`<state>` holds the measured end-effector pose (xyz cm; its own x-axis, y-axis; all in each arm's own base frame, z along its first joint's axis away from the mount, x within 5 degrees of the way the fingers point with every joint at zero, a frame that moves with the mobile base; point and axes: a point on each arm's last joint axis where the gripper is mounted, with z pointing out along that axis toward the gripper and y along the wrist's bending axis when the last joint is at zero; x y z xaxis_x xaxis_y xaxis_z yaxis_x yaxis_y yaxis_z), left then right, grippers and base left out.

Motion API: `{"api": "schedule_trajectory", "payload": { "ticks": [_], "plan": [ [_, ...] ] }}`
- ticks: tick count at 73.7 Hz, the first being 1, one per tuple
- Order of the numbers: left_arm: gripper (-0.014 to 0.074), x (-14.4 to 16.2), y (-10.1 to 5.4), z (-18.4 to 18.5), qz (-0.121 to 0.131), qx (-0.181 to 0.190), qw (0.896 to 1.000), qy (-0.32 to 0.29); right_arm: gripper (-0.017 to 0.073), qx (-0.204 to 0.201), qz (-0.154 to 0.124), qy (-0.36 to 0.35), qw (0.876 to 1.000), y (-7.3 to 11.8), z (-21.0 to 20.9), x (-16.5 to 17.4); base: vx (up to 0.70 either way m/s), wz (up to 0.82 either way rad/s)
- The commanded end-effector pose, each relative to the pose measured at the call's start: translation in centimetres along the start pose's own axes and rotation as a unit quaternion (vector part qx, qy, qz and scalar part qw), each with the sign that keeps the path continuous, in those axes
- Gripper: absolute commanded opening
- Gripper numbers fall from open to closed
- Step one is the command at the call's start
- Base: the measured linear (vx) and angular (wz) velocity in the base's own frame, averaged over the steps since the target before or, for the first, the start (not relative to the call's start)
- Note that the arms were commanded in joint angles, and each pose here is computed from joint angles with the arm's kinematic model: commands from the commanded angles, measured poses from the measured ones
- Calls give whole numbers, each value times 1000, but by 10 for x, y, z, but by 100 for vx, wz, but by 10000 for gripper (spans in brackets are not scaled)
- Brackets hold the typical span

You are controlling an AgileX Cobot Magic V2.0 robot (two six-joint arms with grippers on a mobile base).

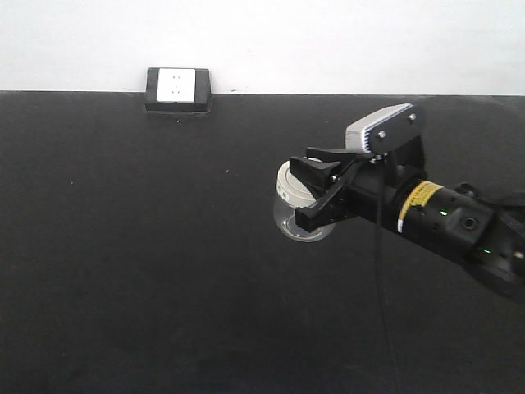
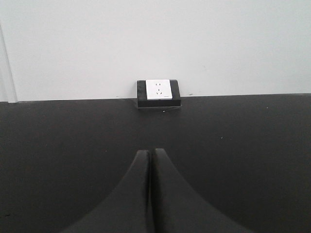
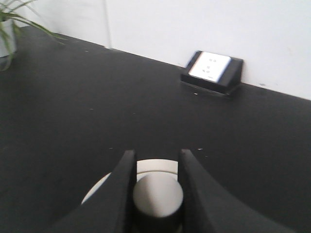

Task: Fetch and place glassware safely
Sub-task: 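Extend the right arm and lower the jar onto the bench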

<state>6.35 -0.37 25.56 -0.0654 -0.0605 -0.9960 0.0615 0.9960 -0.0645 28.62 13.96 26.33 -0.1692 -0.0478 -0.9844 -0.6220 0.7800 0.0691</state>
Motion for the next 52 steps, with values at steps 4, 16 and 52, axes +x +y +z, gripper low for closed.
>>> {"api": "schedule_trajectory", "payload": {
  "ticks": [4, 16, 52],
  "plan": [
    [-7, -14, -2, 0, -5, 7, 999, -40, -1, 24, 14, -85, 996, -11, 16, -9, 0, 0],
    [-7, -14, -2, 0, -5, 7, 999, -40, -1, 19, 42, -119, 992, -17, 33, 10, 0, 0],
    [-7, -14, -2, 0, -5, 7, 999, -40, -1, 8, 32, -95, 995, -28, 72, 55, 0, 0]
  ]
}}
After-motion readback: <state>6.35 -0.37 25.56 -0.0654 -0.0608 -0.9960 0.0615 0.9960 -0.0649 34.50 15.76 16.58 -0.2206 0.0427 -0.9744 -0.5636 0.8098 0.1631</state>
